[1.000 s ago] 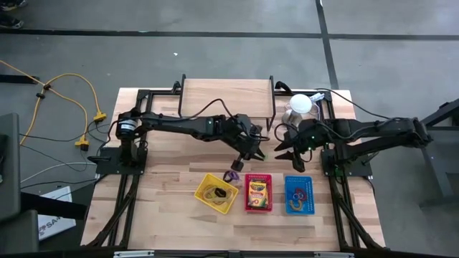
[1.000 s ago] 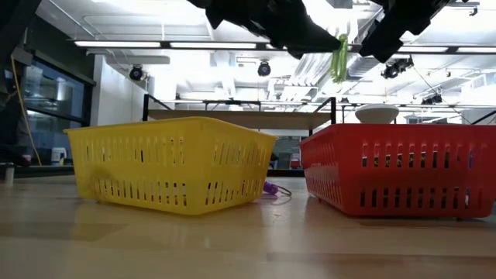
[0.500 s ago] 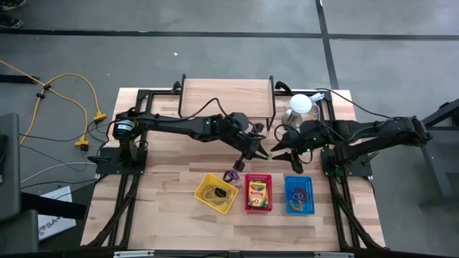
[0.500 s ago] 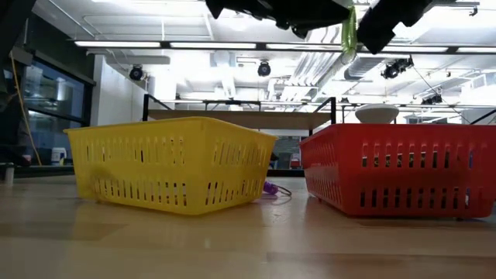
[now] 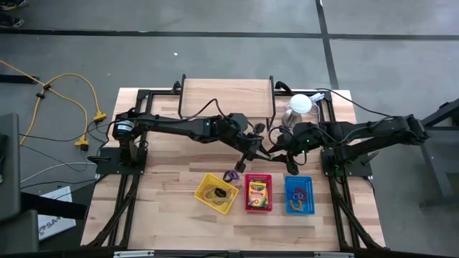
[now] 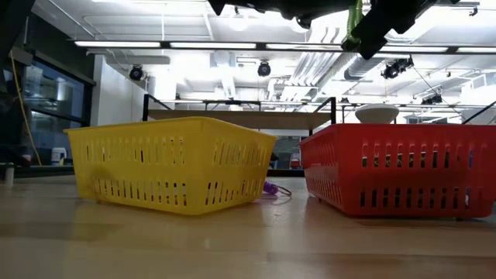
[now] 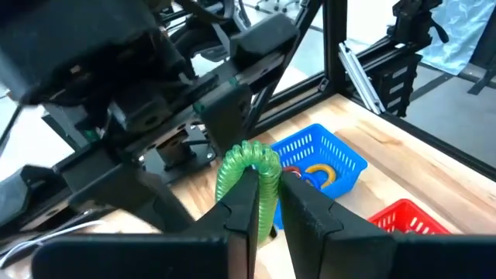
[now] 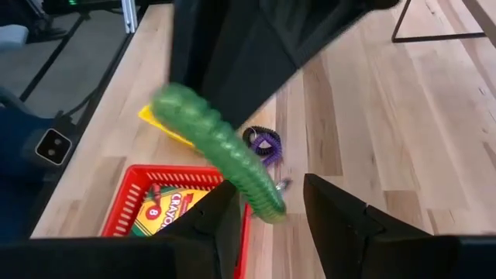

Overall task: Pick & Place Office Desk Supplies
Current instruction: Put the green spring keychain into the blue bin

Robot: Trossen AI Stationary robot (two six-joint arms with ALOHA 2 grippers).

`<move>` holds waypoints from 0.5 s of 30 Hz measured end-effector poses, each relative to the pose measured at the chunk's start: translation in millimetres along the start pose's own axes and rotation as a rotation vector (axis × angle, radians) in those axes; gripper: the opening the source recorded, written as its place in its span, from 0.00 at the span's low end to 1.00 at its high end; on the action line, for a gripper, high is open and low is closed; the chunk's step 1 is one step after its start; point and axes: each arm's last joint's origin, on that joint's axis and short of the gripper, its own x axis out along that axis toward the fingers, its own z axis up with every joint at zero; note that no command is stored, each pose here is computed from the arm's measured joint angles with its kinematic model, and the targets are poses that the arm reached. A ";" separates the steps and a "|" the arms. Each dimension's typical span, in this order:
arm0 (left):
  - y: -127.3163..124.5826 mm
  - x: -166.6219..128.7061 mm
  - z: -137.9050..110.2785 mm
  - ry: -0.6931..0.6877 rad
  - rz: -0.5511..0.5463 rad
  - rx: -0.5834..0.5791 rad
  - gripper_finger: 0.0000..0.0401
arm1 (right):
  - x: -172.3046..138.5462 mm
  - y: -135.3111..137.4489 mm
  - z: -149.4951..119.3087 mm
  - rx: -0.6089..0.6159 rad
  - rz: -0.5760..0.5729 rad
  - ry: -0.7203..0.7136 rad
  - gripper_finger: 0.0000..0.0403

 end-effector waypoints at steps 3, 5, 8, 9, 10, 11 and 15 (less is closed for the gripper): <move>0.2 -0.1 -0.4 0.003 0.000 -0.005 0.10 | -0.3 0.1 0.1 0.000 0.001 -0.002 0.30; 0.2 -0.1 -0.4 0.003 0.000 -0.005 0.10 | -2.1 0.4 0.4 -0.001 0.007 -0.007 0.27; -0.1 -0.1 -1.0 0.009 -0.002 -0.007 0.10 | -5.6 1.6 1.2 -0.003 0.031 -0.020 0.23; -0.1 -0.1 -1.2 0.011 -0.003 -0.007 0.10 | -6.2 1.8 1.3 -0.003 0.038 -0.021 0.21; -0.2 -0.1 -1.4 0.013 -0.004 -0.008 0.10 | -6.5 2.1 1.3 -0.003 0.045 -0.021 0.20; -0.2 -0.1 -1.4 0.013 -0.004 -0.008 0.10 | -6.7 2.3 1.4 -0.004 0.052 -0.022 0.18; -0.3 -0.1 -1.5 0.014 -0.004 -0.008 0.10 | -7.2 2.5 1.4 -0.002 0.056 -0.023 0.13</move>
